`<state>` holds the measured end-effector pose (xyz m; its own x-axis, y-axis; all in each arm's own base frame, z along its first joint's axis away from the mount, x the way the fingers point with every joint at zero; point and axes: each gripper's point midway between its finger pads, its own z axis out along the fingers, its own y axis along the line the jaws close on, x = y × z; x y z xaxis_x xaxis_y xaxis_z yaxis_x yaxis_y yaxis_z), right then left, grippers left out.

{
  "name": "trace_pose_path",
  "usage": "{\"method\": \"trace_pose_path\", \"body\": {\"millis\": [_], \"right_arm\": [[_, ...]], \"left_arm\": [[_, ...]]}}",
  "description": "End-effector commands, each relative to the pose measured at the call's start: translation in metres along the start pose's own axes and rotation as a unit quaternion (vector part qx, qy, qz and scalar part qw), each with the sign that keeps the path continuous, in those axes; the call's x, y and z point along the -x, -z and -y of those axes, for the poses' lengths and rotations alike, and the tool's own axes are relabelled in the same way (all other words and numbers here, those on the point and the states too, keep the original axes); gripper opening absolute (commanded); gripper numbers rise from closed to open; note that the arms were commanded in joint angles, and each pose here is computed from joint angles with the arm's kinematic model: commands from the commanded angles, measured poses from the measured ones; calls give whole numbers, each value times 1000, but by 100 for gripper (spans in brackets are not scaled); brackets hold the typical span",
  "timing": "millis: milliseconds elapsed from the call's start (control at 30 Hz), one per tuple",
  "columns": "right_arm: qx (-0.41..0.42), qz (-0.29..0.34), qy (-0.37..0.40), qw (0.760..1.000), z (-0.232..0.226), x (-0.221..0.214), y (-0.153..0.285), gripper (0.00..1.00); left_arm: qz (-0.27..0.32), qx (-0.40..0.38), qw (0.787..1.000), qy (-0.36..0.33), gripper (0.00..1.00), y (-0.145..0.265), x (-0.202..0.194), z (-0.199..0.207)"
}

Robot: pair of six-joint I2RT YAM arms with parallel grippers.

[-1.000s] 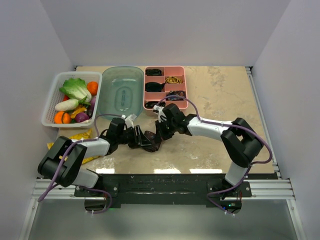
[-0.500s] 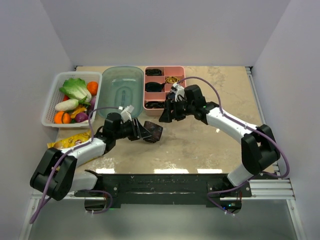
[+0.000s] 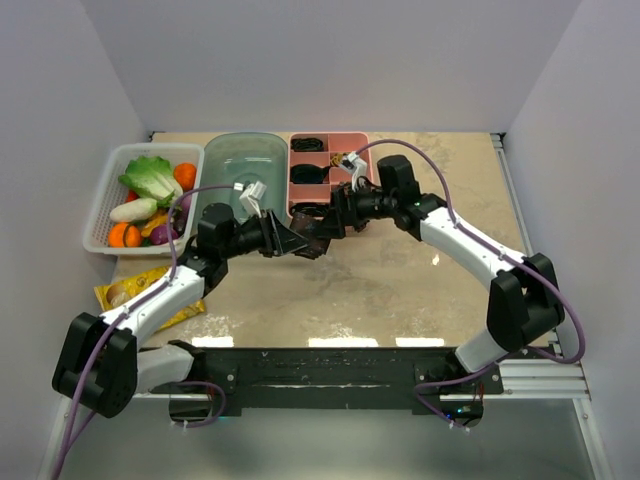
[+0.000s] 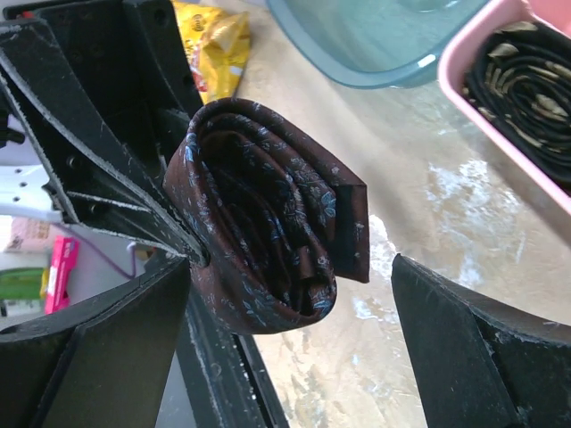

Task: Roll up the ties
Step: Pick up the tie at the center of the board.

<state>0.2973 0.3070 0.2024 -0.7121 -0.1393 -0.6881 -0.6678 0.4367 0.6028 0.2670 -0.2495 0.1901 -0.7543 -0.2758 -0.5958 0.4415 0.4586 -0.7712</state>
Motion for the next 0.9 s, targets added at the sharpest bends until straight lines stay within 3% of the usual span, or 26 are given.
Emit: {"method": "trace_pose_path", "body": {"millis": [0, 867], "right_arm": [[47, 34, 48, 997, -31, 23, 14, 99], [129, 1, 21, 991, -42, -5, 10, 99]], "left_arm": [[26, -56, 997, -43, 40, 8, 24, 36], [39, -111, 991, -58, 40, 12, 33, 62]]}}
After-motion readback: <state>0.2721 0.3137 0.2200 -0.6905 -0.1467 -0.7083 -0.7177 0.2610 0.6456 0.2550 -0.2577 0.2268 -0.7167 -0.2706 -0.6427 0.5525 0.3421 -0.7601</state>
